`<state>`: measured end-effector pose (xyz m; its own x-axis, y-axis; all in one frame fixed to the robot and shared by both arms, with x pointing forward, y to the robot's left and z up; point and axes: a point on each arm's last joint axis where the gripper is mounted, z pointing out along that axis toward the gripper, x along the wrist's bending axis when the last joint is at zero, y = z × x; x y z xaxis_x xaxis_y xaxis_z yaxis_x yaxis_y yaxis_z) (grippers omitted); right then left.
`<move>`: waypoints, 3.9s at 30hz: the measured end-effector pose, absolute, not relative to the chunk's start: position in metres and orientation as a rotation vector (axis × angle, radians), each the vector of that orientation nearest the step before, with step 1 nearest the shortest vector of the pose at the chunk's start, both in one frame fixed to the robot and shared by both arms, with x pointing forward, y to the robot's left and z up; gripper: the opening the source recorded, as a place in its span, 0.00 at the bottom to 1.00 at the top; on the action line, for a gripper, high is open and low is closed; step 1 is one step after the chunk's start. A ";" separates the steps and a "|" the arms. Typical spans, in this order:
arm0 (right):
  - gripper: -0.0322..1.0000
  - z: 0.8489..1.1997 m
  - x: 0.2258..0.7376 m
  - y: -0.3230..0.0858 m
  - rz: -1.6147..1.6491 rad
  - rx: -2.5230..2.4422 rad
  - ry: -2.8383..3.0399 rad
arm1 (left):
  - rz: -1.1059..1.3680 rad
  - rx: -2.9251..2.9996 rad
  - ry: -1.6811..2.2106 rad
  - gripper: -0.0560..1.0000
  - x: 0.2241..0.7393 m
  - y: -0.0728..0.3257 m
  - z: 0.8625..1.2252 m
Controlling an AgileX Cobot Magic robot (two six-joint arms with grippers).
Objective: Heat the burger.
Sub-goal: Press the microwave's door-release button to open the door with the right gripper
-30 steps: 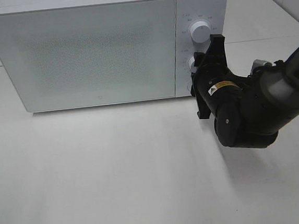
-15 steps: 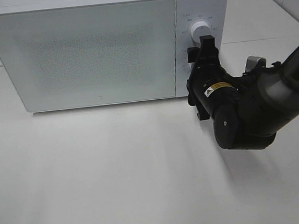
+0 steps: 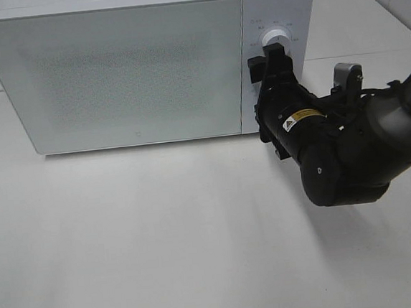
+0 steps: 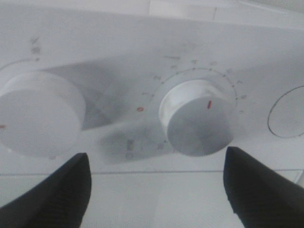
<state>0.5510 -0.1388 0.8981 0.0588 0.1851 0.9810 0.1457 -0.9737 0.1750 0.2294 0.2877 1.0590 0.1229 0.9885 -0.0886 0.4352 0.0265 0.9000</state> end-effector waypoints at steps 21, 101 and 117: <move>0.77 0.927 0.517 -0.134 1.197 1.828 1.786 | 0.814 1.543 1.442 0.97 0.229 0.288 1.059; 0.77 1.058 0.235 -0.295 1.138 1.460 1.611 | 0.814 1.543 1.442 0.97 0.229 0.288 1.059; 0.77 1.058 0.235 -0.295 1.138 1.464 1.608 | 0.814 1.543 1.442 0.97 0.229 0.288 1.059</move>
